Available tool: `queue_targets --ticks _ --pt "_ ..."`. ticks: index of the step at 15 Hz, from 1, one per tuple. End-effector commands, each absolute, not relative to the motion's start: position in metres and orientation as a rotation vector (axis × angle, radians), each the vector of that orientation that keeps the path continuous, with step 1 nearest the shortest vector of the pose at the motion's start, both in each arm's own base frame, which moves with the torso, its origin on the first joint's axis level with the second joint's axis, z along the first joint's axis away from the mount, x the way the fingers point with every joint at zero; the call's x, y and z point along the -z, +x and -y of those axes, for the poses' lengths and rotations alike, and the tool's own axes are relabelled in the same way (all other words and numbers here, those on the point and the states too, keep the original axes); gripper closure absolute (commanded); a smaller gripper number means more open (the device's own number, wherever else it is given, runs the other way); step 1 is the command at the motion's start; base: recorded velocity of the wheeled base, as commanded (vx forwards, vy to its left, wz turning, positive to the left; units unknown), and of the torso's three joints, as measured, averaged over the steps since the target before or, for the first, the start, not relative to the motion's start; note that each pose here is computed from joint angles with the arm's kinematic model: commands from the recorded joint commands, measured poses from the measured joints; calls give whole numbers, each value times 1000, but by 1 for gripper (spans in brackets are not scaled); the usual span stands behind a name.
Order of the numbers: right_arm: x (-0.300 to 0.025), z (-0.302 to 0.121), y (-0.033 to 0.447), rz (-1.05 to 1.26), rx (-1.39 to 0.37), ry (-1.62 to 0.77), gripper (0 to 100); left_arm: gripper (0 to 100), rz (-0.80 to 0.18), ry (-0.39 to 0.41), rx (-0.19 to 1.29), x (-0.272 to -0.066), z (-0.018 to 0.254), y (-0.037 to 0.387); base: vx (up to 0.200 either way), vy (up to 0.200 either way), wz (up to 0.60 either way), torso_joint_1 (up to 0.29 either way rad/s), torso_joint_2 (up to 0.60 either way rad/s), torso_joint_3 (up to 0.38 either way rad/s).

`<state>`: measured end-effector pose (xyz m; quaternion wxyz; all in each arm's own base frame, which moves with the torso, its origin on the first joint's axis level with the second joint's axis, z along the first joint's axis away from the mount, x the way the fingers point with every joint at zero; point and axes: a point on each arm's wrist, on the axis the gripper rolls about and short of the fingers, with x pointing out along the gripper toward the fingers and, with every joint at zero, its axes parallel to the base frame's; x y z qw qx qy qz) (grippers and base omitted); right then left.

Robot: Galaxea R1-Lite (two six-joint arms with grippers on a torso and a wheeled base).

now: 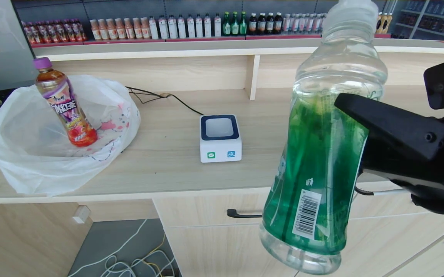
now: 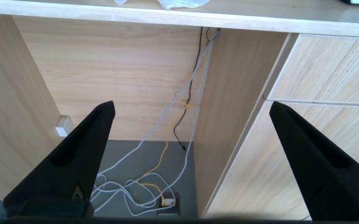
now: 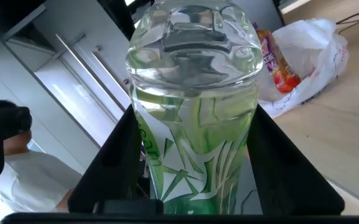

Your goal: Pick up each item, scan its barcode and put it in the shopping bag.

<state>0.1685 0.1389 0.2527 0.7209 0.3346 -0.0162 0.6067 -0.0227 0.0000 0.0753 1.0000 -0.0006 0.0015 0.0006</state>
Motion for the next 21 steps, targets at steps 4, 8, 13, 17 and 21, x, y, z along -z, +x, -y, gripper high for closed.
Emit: queue_targets --ticks 4,8,13,17,21 --pt "-246 -150 182 59 -1355 742 100 0 -3 -2 -2 -75 0 -23 0 0 0 0 0 0" --pt "-247 -153 185 61 -1360 748 100 0 -3 -2 -2 -75 0 -23 0 0 0 0 0 0" --pt "-250 -155 188 74 -1363 747 100 0 -3 -2 -2 -75 0 -23 0 0 0 0 0 0" --pt "-251 -154 187 81 -1364 745 100 0 -3 -2 0 -75 0 -23 0 0 0 0 0 0" --pt "-251 -154 187 85 -1364 742 100 0 -3 -2 -2 -75 0 -23 0 0 0 0 0 0"
